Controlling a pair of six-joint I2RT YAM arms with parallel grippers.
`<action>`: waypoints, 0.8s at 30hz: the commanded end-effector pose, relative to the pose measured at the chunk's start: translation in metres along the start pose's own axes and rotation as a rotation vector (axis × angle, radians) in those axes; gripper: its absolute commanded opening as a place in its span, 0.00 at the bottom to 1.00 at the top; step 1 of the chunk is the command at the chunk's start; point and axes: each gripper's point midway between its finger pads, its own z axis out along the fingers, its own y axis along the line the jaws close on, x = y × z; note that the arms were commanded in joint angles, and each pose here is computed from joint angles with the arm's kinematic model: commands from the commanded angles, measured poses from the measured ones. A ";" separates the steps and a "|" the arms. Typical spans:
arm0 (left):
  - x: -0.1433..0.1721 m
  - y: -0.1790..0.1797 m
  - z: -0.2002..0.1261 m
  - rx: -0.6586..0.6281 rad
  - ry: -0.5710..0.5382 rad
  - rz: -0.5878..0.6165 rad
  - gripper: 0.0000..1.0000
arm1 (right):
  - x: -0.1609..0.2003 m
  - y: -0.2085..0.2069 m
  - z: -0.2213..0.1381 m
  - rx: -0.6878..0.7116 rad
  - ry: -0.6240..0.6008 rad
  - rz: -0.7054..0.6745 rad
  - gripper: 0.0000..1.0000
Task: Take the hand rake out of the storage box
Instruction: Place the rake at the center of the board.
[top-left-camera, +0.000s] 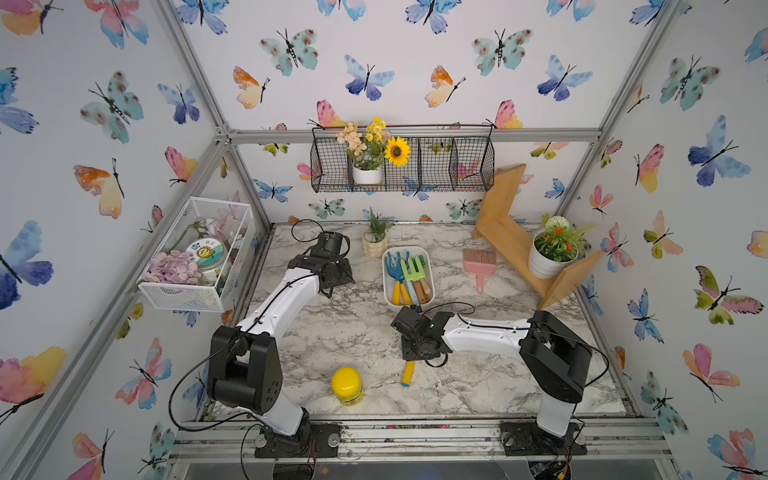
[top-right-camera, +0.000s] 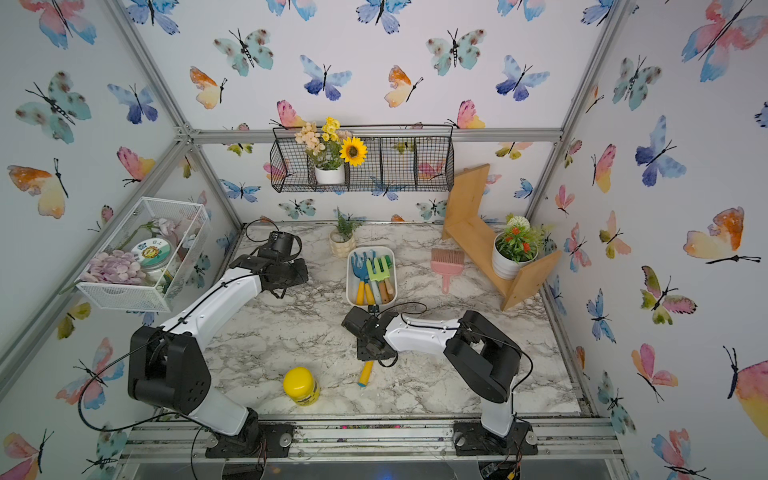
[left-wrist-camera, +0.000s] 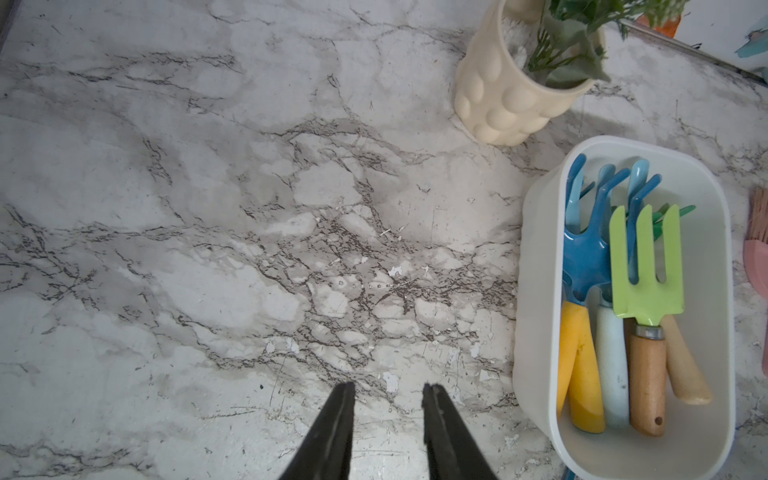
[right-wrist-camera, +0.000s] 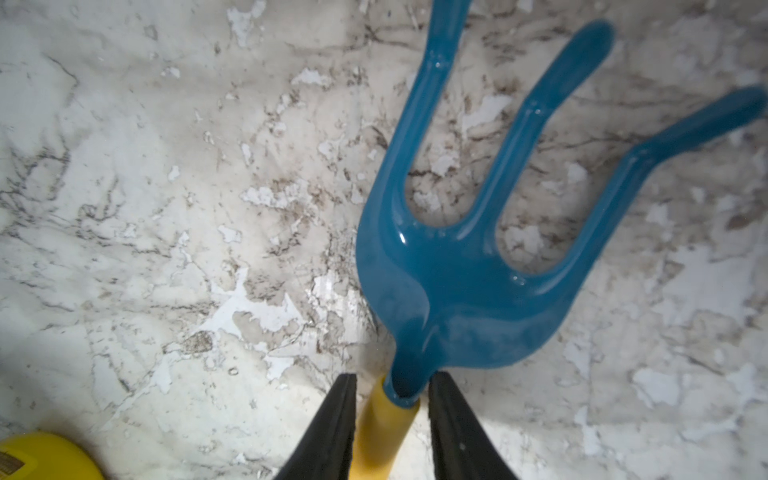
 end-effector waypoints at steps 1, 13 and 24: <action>-0.007 -0.003 -0.011 0.027 -0.025 0.009 0.33 | 0.000 -0.006 0.001 0.051 0.005 -0.050 0.35; -0.010 -0.007 -0.011 0.038 -0.026 0.007 0.33 | 0.001 -0.015 0.004 0.104 0.016 -0.108 0.25; -0.009 -0.007 -0.010 0.038 -0.023 0.007 0.33 | -0.012 -0.017 0.004 0.095 -0.027 -0.035 0.22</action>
